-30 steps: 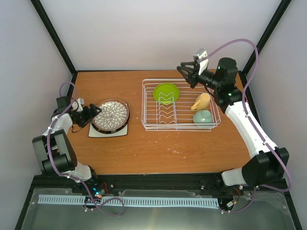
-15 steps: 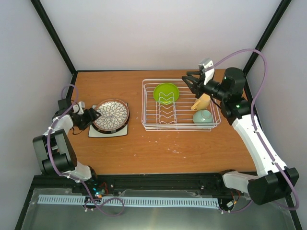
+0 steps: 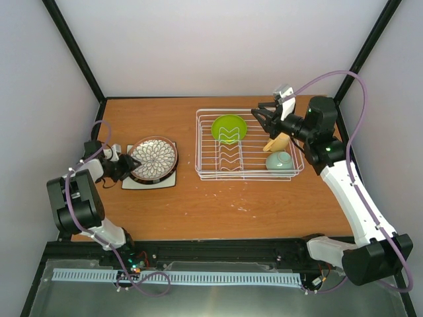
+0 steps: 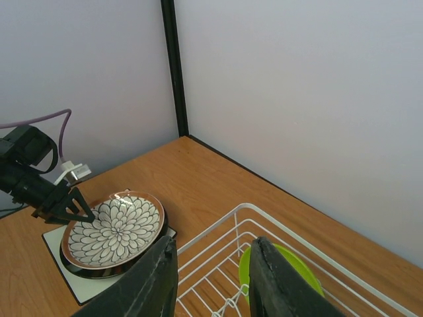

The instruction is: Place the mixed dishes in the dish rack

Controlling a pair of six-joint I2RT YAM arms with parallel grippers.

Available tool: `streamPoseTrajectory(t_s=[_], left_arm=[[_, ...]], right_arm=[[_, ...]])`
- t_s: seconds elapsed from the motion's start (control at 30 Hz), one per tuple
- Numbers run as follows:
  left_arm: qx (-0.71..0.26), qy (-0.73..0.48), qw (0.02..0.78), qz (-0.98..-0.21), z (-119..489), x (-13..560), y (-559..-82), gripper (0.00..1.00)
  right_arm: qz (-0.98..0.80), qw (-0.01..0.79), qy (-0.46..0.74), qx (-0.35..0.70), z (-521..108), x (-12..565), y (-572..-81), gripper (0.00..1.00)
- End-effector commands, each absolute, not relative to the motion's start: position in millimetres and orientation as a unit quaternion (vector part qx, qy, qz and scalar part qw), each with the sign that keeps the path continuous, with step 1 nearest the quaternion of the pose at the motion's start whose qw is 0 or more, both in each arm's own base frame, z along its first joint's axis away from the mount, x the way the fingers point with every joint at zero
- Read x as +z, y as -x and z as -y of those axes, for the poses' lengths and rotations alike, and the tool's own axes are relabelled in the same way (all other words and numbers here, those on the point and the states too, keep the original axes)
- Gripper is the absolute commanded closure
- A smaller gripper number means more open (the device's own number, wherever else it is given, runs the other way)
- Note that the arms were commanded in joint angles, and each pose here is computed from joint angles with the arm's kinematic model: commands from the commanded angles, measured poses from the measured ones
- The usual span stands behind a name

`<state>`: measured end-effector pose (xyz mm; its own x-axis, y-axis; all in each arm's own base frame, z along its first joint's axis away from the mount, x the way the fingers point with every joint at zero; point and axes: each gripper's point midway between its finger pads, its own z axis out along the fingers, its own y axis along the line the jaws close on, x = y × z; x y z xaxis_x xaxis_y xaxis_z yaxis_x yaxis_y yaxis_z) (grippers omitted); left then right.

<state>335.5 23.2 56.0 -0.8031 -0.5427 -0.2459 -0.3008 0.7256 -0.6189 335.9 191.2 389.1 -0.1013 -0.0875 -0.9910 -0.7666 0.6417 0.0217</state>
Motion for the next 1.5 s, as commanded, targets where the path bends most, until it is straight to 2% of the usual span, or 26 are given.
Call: streamPoseTrajectory(t_s=[0.0, 0.13, 0.27, 0.3, 0.6, 0.8, 1.0, 1.07, 1.17, 1.3, 1.47], left_arm=[[-0.298, 0.232, 0.206, -0.903, -22.7, 47.7, -338.8, 0.56], [-0.304, 0.23, 0.197, -0.903, -20.8, 41.9, -338.0, 0.71], [-0.304, 0.229, 0.197, -0.903, -20.5, 43.0, -337.1, 0.98], [-0.303, 0.228, 0.198, -0.904, -20.6, 44.0, -336.9, 0.99], [-0.305, 0.216, 0.224, -0.9, -19.3, 65.9, -339.0, 0.99], [-0.33, 0.18, 0.298, -0.877, -12.3, 130.8, -347.5, 0.99], [-0.342, 0.126, 0.377, -0.852, -3.9, 204.4, -347.6, 0.99], [-0.351, 0.106, 0.4, -0.84, 1.7, 227.2, -345.0, 0.99], [-0.366, 0.077, 0.438, -0.818, 10.9, 266.5, -338.3, 0.99], [-0.368, 0.039, 0.489, -0.79, 28.4, 317.6, -325.1, 0.99], [-0.368, -0.004, 0.499, -0.785, 61.1, 344.8, -312.9, 0.99]], right_arm=[[-0.678, 0.604, 0.316, 0.277, -189.2, 394.6, -329.8, 0.68], [-0.677, 0.604, 0.317, 0.277, -189.5, 395.4, -329.5, 0.67], [-0.676, 0.603, 0.318, 0.279, -190.0, 395.3, -329.0, 0.67], [-0.676, 0.603, 0.318, 0.279, -190.2, 395.0, -328.8, 0.67], [-0.673, 0.602, 0.32, 0.288, -191.7, 396.6, -325.2, 0.66], [-0.659, 0.592, 0.323, 0.333, -201.8, 402.0, -320.7, 0.57], [-0.642, 0.561, 0.338, 0.398, -218.2, 402.1, -318.3, 0.55], [-0.633, 0.528, 0.358, 0.439, -229.5, 398.4, -313.7, 0.54], [-0.632, 0.436, 0.393, 0.505, -253.8, 380.4, -304.6, 0.55], [-0.623, 0.315, 0.438, 0.567, -288.5, 351.9, -290.0, 0.64], [-0.609, 0.257, 0.475, 0.581, -332.3, 335.5, -275.6, 0.63]])
